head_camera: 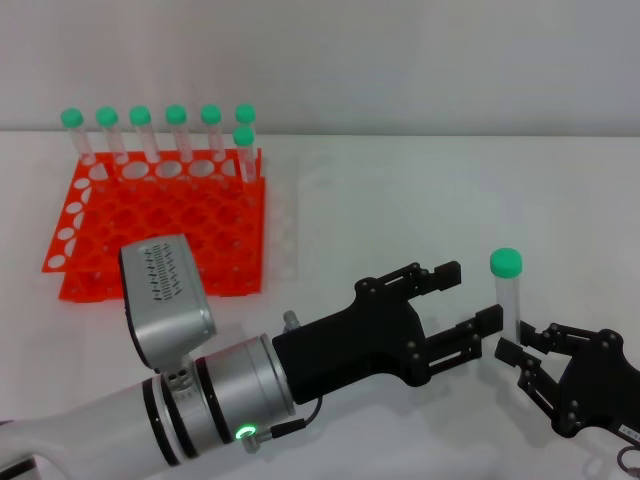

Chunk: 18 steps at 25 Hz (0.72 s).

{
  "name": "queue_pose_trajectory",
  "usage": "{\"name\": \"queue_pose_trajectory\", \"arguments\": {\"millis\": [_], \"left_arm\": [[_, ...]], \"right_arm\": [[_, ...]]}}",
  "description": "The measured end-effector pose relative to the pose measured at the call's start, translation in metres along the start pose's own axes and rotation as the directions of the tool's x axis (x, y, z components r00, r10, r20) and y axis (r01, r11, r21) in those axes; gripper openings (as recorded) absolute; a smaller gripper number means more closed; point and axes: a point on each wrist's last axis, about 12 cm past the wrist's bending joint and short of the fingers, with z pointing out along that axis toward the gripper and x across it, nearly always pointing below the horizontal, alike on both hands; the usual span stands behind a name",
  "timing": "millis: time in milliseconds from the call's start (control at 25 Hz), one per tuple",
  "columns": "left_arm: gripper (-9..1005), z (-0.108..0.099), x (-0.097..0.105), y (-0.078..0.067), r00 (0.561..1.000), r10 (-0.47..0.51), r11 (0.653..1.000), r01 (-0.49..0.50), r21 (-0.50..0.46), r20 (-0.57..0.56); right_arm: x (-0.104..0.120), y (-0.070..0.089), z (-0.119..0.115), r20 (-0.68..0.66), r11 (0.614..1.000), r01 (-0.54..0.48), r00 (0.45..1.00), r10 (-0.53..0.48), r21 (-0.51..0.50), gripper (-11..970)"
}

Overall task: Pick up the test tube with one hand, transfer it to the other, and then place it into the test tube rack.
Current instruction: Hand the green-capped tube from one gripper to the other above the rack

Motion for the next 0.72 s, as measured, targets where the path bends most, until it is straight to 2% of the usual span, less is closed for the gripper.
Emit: {"name": "queue_pose_trajectory", "arguments": {"millis": [320, 720], "left_arm": [[635, 0.008, -0.005, 0.005, 1.0, -0.001, 1.0, 0.001, -0.01, -0.01], [565, 0.016, -0.007, 0.008, 0.999, -0.002, 1.0, 0.001, -0.009, -0.037]], "right_arm": [[0.0, 0.002, 0.001, -0.003, 1.0, 0.001, 1.0, -0.001, -0.02, 260], [0.0, 0.003, 0.006, -0.011, 0.999, 0.011, 1.0, -0.011, -0.046, 272]]}}
